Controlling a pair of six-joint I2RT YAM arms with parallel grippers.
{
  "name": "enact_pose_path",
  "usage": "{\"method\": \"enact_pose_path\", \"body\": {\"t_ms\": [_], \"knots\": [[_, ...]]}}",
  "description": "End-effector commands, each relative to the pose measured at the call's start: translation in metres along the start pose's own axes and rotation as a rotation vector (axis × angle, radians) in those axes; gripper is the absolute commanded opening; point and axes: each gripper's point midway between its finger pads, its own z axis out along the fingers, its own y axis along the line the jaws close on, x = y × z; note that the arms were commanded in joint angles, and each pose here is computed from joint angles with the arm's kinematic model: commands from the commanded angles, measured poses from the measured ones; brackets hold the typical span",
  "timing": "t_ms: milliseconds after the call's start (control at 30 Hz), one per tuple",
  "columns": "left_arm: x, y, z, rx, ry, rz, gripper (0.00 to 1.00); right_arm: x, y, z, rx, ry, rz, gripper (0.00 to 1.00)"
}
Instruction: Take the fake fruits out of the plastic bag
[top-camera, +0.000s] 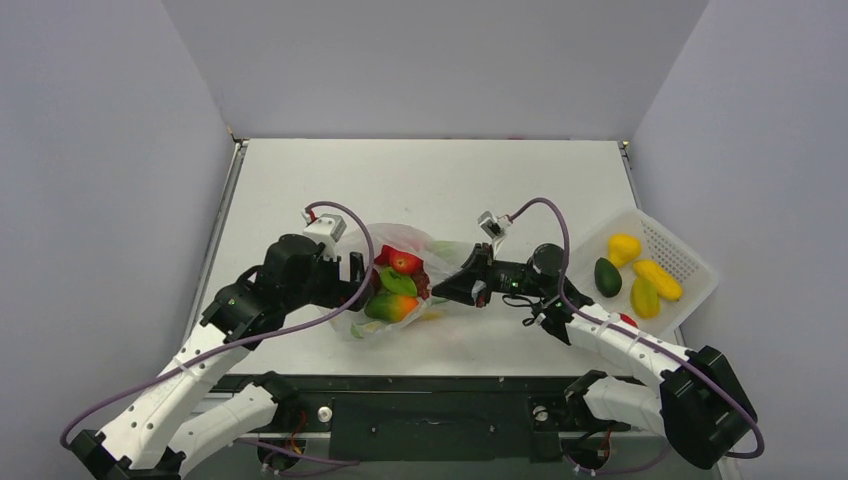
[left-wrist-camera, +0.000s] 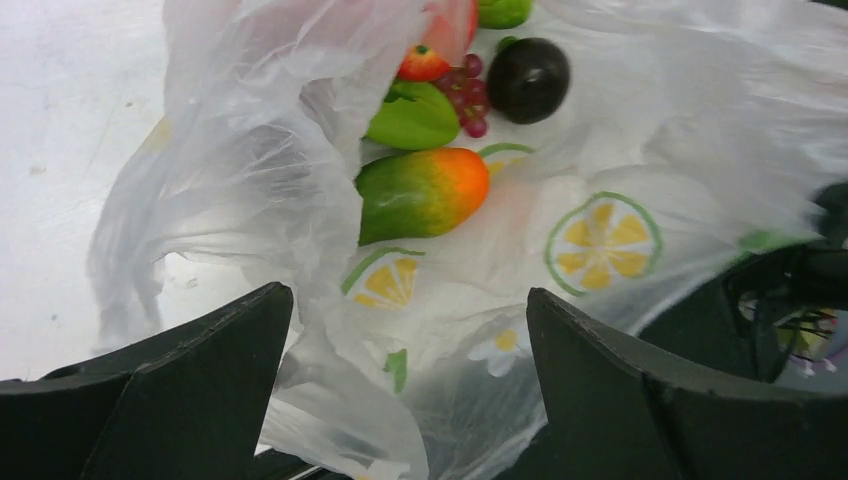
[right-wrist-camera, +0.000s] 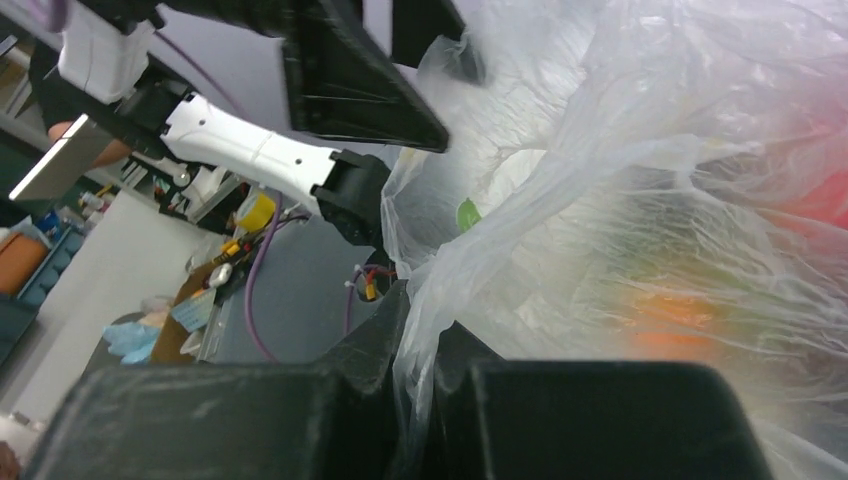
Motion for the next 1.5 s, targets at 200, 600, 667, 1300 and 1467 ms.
{"method": "enact_pose_path", "body": {"t_ms": [200,600,667,1300,1467], "knots": [[-0.008,0.032,0.023,-0.150,-0.069,-0.033,0.44,-0.009,0.057,-0.008,-0.317,-0.044,-0.084,0.00],[-0.021,-0.001,0.018,0.070,-0.170,-0.032,0.00,0.022,-0.106,-0.081,0.793,0.073,-0.005,0.40],[-0.020,-0.004,0.016,0.096,-0.185,-0.047,0.00,0.018,-0.108,-0.099,0.904,0.060,0.016,0.56],[-0.019,-0.021,0.008,0.191,-0.185,-0.085,0.00,-0.073,0.044,-0.106,1.149,-0.166,-0.248,0.80],[-0.021,-0.022,0.010,0.188,-0.177,-0.082,0.00,-0.089,0.065,-0.080,1.103,-0.121,-0.351,0.88]]}}
